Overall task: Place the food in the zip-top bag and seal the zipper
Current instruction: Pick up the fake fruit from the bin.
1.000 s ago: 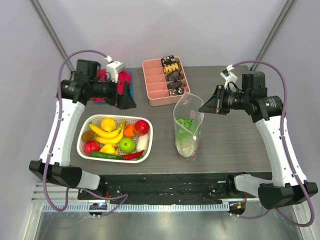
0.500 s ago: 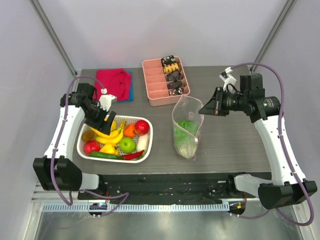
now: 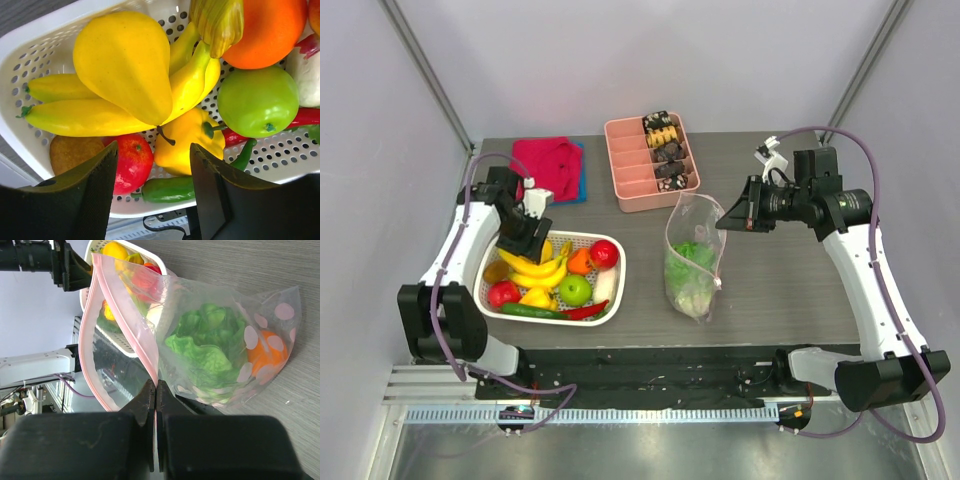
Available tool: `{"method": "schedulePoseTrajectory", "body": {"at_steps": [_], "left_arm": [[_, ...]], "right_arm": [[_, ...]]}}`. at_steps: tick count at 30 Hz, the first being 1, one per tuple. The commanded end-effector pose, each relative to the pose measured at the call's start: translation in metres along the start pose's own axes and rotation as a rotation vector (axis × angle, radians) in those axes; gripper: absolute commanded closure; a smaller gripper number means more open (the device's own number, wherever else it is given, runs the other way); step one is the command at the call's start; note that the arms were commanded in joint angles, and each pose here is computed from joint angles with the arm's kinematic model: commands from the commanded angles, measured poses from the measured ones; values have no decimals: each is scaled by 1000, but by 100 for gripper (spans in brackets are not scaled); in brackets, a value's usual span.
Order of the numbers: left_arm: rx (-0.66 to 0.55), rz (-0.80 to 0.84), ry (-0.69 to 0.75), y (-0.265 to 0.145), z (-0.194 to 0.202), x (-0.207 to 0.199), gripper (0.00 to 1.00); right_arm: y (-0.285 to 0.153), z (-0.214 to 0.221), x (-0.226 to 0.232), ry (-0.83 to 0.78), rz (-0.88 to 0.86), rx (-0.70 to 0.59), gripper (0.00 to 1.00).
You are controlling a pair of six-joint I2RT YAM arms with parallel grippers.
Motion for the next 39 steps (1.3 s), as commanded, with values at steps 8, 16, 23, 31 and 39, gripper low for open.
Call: {"method": "schedulePoseTrajectory", "body": {"at_steps": [8, 16, 23, 31, 39], "left_arm": [[21, 5, -30, 29, -6, 0, 52], [-98, -94, -83, 17, -28, 11, 0], [-144, -260, -187, 27, -41, 27, 0], [-123, -254, -283, 52, -45, 25, 2], [-109, -249, -331, 72, -43, 23, 10]], "right_arm": [[0, -7, 3, -42, -10, -29, 99], [-1, -6, 4, -39, -10, -27, 99], [0, -7, 3, -37, -11, -24, 99], [-1, -6, 3, -43, -9, -28, 99], [0, -5, 2, -44, -8, -21, 99]]}}
Point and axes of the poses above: each gripper's point midway between its finger pads, its own y axis out along the fingers, its own x axis along the line the jaws close on, z = x × y, the point moved 1 cm from there along -y, back along the fingers, and after that the axes turned 1 degree about -y, right-handed, at the moved point
